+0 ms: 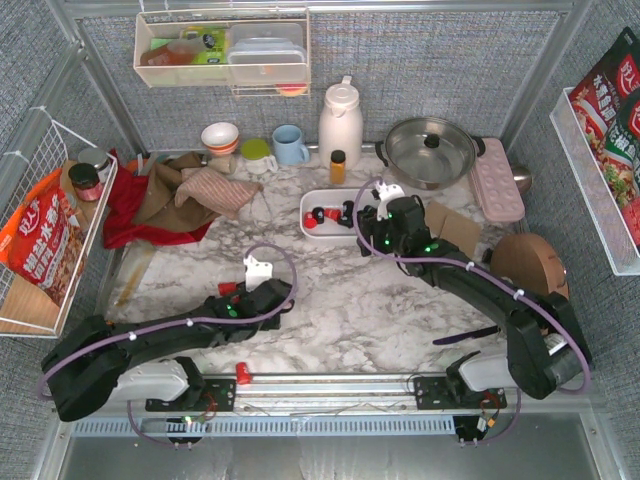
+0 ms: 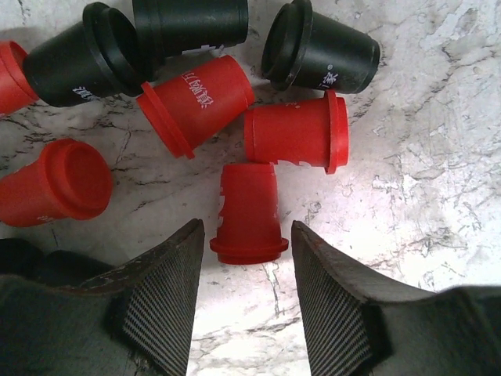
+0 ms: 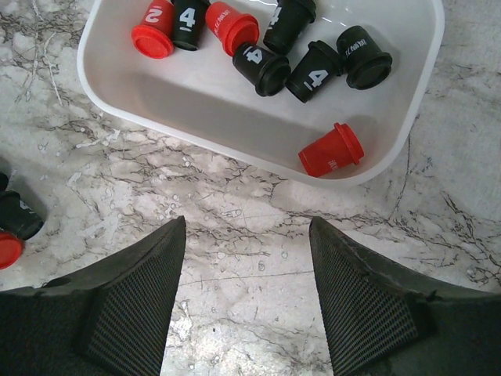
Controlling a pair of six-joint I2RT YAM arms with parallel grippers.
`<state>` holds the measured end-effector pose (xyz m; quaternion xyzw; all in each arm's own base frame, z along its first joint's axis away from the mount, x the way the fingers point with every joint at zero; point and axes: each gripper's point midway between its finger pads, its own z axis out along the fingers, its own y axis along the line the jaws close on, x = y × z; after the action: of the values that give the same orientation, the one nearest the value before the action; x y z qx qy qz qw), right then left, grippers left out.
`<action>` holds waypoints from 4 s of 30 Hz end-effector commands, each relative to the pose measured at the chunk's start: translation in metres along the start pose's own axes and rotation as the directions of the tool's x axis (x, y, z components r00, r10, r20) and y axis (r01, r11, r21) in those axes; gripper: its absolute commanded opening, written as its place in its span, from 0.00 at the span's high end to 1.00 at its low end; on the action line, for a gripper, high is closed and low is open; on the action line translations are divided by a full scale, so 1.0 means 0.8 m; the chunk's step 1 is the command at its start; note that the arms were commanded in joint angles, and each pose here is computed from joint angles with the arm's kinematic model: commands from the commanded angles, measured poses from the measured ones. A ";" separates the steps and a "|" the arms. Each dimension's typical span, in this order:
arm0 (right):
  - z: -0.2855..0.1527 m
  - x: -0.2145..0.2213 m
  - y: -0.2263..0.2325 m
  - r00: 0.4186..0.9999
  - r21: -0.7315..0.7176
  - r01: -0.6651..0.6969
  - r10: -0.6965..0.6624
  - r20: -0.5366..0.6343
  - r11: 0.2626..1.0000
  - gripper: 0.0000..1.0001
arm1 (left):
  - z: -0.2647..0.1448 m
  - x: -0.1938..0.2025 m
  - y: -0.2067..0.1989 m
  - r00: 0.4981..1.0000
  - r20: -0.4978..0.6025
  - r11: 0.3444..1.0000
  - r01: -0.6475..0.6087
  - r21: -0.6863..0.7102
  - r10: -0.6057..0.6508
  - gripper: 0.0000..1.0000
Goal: Mix the coffee capsules in the storage basket
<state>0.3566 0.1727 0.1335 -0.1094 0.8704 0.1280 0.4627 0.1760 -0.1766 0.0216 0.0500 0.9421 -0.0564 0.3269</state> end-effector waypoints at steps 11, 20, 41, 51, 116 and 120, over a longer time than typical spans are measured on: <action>-0.023 -0.013 0.025 1.000 -0.101 -0.026 0.028 0.012 0.995 0.32 | -0.006 -0.035 -0.025 0.997 0.068 0.997 -0.036 0.068 0.032 0.56; -0.059 -0.027 0.078 0.996 -0.276 -0.084 0.078 -0.031 0.958 0.32 | -0.054 -0.099 -0.082 0.934 0.339 0.915 -0.233 0.331 0.115 0.60; -0.092 -0.043 0.212 0.969 -0.617 -0.240 0.221 -0.109 0.749 0.32 | -0.121 -0.180 -0.148 0.660 0.750 0.750 -0.514 0.416 0.035 0.62; -0.089 -0.035 0.225 0.962 -0.638 -0.269 0.229 -0.146 0.721 0.37 | -0.127 -0.186 -0.154 0.647 0.762 0.742 -0.518 0.425 0.014 0.62; 0.038 -0.037 0.004 0.999 0.037 0.012 -0.014 0.052 0.999 0.26 | -0.094 0.075 0.056 0.865 -0.245 0.894 0.390 -0.222 -0.438 0.33; 0.037 -0.036 0.007 0.999 0.026 0.012 -0.013 0.046 1.000 0.26 | -0.096 0.093 0.058 0.856 -0.294 0.900 0.366 -0.237 -0.426 0.35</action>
<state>0.3945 0.1850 0.1375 -0.1065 0.8633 0.1024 0.4826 0.0937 -0.1189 0.0382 -0.1767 0.9665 -0.0398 0.1816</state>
